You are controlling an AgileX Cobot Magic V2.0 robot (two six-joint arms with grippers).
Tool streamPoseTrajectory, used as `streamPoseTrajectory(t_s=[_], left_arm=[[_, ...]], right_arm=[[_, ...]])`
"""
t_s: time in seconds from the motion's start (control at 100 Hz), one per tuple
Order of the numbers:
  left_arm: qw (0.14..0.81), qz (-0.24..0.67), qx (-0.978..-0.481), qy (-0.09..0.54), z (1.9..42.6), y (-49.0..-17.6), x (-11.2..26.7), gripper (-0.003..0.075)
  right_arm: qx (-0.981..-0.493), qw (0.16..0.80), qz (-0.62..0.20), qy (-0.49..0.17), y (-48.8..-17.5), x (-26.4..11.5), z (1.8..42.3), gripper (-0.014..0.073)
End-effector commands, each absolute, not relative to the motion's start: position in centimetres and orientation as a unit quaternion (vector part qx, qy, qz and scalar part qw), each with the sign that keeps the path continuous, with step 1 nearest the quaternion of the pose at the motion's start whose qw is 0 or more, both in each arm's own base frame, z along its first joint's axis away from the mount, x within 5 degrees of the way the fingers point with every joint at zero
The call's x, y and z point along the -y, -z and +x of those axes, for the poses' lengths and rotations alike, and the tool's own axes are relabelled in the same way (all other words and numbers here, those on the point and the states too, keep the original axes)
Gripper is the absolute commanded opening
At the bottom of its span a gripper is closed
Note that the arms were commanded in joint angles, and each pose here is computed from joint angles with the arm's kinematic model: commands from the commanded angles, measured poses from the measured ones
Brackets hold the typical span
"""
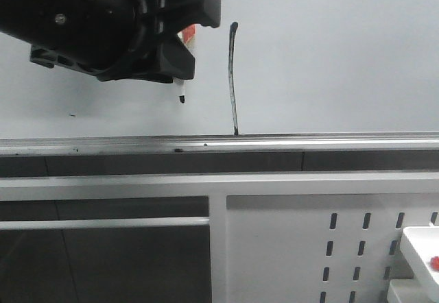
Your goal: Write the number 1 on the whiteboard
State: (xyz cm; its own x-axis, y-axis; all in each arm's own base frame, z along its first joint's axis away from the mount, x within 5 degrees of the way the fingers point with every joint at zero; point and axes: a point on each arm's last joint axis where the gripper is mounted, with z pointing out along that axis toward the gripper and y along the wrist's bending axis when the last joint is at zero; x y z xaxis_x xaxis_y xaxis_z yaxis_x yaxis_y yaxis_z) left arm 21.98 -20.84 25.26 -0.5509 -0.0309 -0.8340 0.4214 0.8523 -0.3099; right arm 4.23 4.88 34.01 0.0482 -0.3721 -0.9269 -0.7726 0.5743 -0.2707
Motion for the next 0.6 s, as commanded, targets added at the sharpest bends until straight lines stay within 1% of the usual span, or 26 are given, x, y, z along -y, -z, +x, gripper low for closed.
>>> streamPoseTrajectory(t_s=[0.0,0.1,0.15,0.2,0.32,0.39,0.49,0.59], left_arm=[[0.506,0.081,-0.823,0.247,22.8,-27.5,20.3,-0.0019],[0.506,0.082,-0.822,0.246,22.8,-27.5,20.3,-0.0017],[0.507,0.084,-0.822,0.245,22.8,-27.5,20.3,0.0002],[0.507,0.084,-0.822,0.245,22.8,-27.5,20.3,0.0048],[0.509,0.084,-0.82,0.247,22.8,-27.7,20.4,0.0209],[0.511,0.082,-0.819,0.247,22.9,-27.8,20.4,0.0272],[0.512,0.082,-0.819,0.246,22.9,-27.8,20.4,0.0298],[0.512,0.082,-0.819,0.246,22.9,-27.8,20.4,0.0298]], right_arm=[[-0.645,0.619,-0.409,-0.18,-35.4,-4.9,4.3,-0.0048],[-0.645,0.619,-0.409,-0.18,-35.4,-4.9,4.3,-0.0048],[-0.646,0.619,-0.41,-0.18,-35.4,-4.9,4.3,-0.0048],[-0.647,0.617,-0.411,-0.18,-35.3,-4.9,4.4,-0.0048],[-0.648,0.615,-0.411,-0.179,-35.0,-5.0,4.4,-0.0048],[-0.651,0.611,-0.413,-0.178,-34.6,-5.1,4.5,-0.0048],[-0.656,0.604,-0.414,-0.181,-34.1,-5.3,4.6,-0.0048],[-0.657,0.604,-0.414,-0.181,-33.9,-5.3,4.6,-0.0048]])
